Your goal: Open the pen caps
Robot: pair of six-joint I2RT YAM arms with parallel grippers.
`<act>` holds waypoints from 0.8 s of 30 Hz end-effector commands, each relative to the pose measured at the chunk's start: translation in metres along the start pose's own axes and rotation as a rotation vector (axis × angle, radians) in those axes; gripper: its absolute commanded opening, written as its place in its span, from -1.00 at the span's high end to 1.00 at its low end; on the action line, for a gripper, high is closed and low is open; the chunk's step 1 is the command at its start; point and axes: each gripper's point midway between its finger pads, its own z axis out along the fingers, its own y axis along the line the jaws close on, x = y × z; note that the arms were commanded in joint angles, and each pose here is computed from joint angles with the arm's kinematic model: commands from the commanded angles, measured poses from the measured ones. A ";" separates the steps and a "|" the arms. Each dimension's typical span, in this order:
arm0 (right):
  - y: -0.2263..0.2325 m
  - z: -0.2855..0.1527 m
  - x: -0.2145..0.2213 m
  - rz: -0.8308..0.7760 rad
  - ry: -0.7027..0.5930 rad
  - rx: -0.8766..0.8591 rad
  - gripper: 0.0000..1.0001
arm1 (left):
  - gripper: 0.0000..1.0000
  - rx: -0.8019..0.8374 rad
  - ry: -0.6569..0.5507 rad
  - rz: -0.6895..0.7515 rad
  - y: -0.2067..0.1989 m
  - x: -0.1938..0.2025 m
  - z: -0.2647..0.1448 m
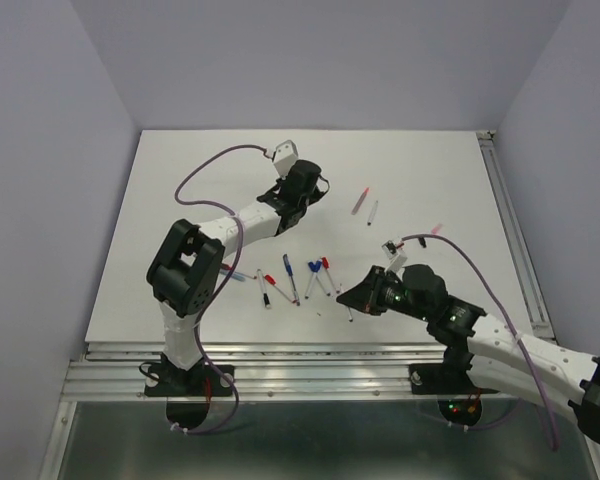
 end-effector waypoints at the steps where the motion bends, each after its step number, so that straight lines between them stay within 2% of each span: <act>1: -0.064 -0.009 -0.025 -0.037 -0.134 0.362 0.99 | 1.00 0.109 -0.009 0.063 -0.028 -0.012 -0.012; 3: -0.081 -0.012 -0.049 -0.081 -0.221 0.502 0.99 | 1.00 0.117 -0.002 0.063 -0.024 -0.012 -0.023; 5: -0.092 -0.011 -0.060 -0.118 -0.242 0.568 0.99 | 1.00 0.114 0.041 0.076 -0.007 0.005 -0.032; 6: -0.101 -0.011 -0.072 -0.140 -0.266 0.618 0.99 | 1.00 0.143 0.030 0.060 -0.010 -0.003 -0.046; 8: -0.110 -0.006 -0.087 -0.145 -0.287 0.645 0.99 | 1.00 0.167 0.061 0.058 0.005 0.016 -0.062; 9: -0.119 -0.009 -0.104 -0.128 -0.303 0.662 0.99 | 1.00 0.214 0.042 0.042 0.000 0.008 -0.080; 11: -0.140 -0.001 -0.124 -0.101 -0.320 0.684 0.99 | 1.00 0.256 0.061 0.058 0.006 0.026 -0.099; 13: -0.168 -0.002 -0.165 -0.097 -0.394 0.748 0.99 | 1.00 0.304 0.036 0.060 0.004 0.021 -0.126; 17: -0.203 0.017 -0.201 -0.093 -0.383 0.892 0.99 | 1.00 0.370 0.047 0.078 0.001 0.022 -0.151; 19: -0.204 0.031 -0.226 -0.102 -0.389 0.905 0.99 | 1.00 0.371 0.049 0.094 0.007 0.028 -0.155; 20: -0.208 0.037 -0.232 -0.104 -0.393 0.912 0.99 | 1.00 0.374 0.042 0.098 0.008 0.027 -0.158; 21: -0.229 0.041 -0.224 -0.091 -0.344 0.967 0.99 | 1.00 0.376 0.031 0.096 0.009 0.023 -0.162; 24: -0.237 0.053 -0.248 -0.100 -0.367 1.015 0.99 | 1.00 0.385 0.025 0.096 0.011 0.023 -0.169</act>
